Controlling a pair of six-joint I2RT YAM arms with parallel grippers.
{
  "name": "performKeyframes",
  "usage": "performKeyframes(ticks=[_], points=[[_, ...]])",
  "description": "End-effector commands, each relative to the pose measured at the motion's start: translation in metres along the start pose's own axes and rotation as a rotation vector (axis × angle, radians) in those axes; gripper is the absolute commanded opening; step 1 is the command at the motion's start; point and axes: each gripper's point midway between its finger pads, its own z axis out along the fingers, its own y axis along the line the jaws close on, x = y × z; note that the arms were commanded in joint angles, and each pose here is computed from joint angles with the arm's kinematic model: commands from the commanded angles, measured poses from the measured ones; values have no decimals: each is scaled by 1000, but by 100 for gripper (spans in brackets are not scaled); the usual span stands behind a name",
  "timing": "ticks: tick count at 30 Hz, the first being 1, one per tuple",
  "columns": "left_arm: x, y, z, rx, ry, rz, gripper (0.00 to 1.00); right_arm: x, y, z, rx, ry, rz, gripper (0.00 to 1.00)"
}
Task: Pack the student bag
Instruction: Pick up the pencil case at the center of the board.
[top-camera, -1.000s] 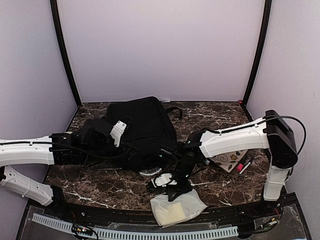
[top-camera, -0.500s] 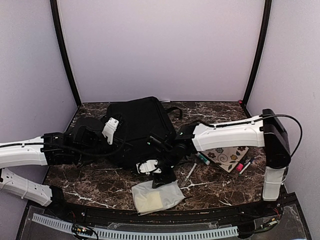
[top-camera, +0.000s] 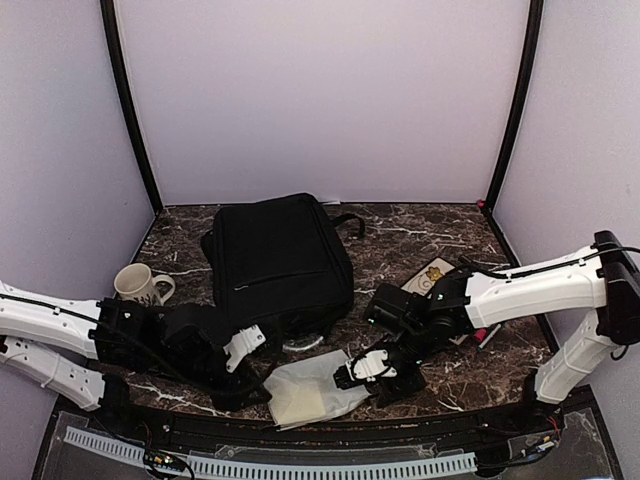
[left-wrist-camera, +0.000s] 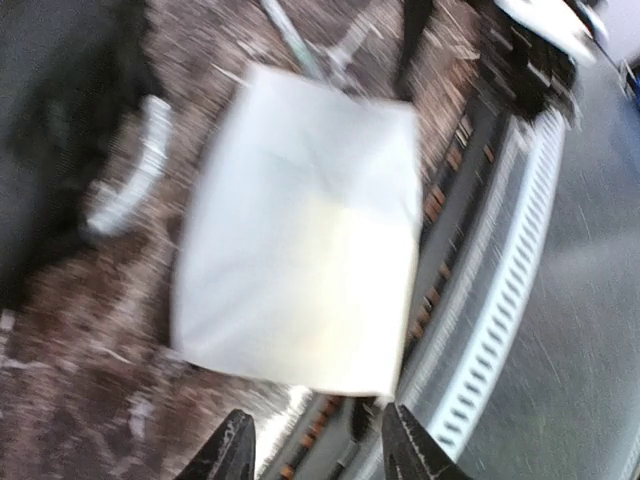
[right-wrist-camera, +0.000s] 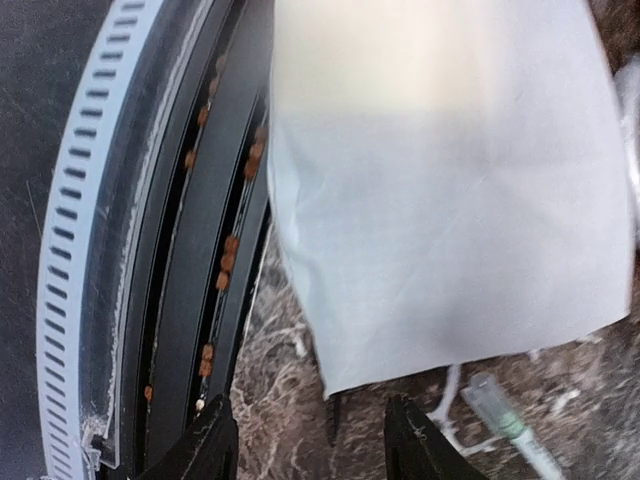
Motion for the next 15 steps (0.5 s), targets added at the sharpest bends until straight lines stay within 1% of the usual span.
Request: performKeyframes(ticks=[1,5,7,15], points=[[61,-31,12,103,198,3,47,26,5,-2,22,21,55,53],[91,-49,28,135,270,44,48,42,6,2,29,36,85,55],[99,-49,39,105,291,66,48,42,6,5,20,34,92,55],[98,-37,67,-26,295,104,49,26,-6,18,13,0,127,55]])
